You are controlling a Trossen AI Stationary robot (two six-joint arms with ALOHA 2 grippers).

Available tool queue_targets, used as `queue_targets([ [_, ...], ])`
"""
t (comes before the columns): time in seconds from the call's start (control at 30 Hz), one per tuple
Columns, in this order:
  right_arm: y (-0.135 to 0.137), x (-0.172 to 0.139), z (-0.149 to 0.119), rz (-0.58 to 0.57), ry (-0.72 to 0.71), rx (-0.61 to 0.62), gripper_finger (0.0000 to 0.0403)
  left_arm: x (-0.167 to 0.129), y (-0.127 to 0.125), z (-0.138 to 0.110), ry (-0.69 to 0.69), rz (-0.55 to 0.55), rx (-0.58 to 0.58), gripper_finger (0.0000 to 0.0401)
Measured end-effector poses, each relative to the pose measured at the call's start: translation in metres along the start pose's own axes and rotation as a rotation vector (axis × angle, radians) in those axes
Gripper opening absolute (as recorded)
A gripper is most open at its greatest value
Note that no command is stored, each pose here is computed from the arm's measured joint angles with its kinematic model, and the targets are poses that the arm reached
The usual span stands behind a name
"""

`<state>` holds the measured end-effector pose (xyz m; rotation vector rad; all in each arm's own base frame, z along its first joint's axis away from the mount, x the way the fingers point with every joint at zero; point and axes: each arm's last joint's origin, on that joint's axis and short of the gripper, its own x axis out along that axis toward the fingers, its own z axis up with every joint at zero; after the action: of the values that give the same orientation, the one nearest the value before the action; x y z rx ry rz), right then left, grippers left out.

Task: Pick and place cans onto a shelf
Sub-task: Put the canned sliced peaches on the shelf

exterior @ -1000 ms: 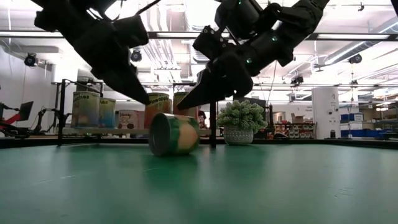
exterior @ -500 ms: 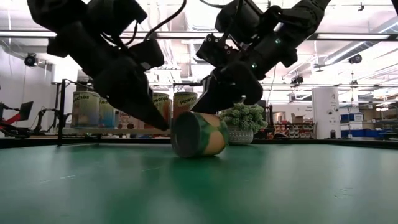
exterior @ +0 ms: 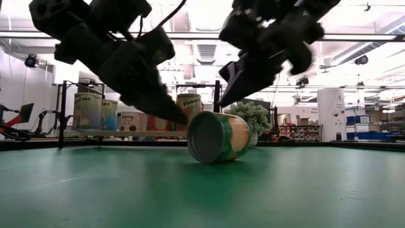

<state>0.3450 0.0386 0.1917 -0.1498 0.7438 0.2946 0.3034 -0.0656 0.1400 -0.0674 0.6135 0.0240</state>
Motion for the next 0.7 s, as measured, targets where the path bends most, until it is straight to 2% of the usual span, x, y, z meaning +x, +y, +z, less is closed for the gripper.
queue_targets([
  [0.1, 0.016, 0.001, 0.0, 0.086, 0.004, -0.006, 0.0009, 0.005, -0.002, -0.001, -0.025, -0.022, 0.01, 0.018],
  [0.2, 0.029, 0.005, -0.003, 0.118, 0.018, -0.011, 0.0009, 0.009, -0.004, -0.004, -0.017, -0.038, 0.013, 0.018],
  [0.37, 0.033, 0.016, -0.007, 0.057, 0.039, -0.002, 0.0009, 0.014, -0.007, -0.006, -0.047, -0.065, 0.028, 0.018],
  [0.7, 0.032, 0.021, -0.011, 0.047, 0.058, 0.017, 0.0009, 0.018, -0.01, -0.009, -0.052, -0.07, 0.058, 0.018],
])
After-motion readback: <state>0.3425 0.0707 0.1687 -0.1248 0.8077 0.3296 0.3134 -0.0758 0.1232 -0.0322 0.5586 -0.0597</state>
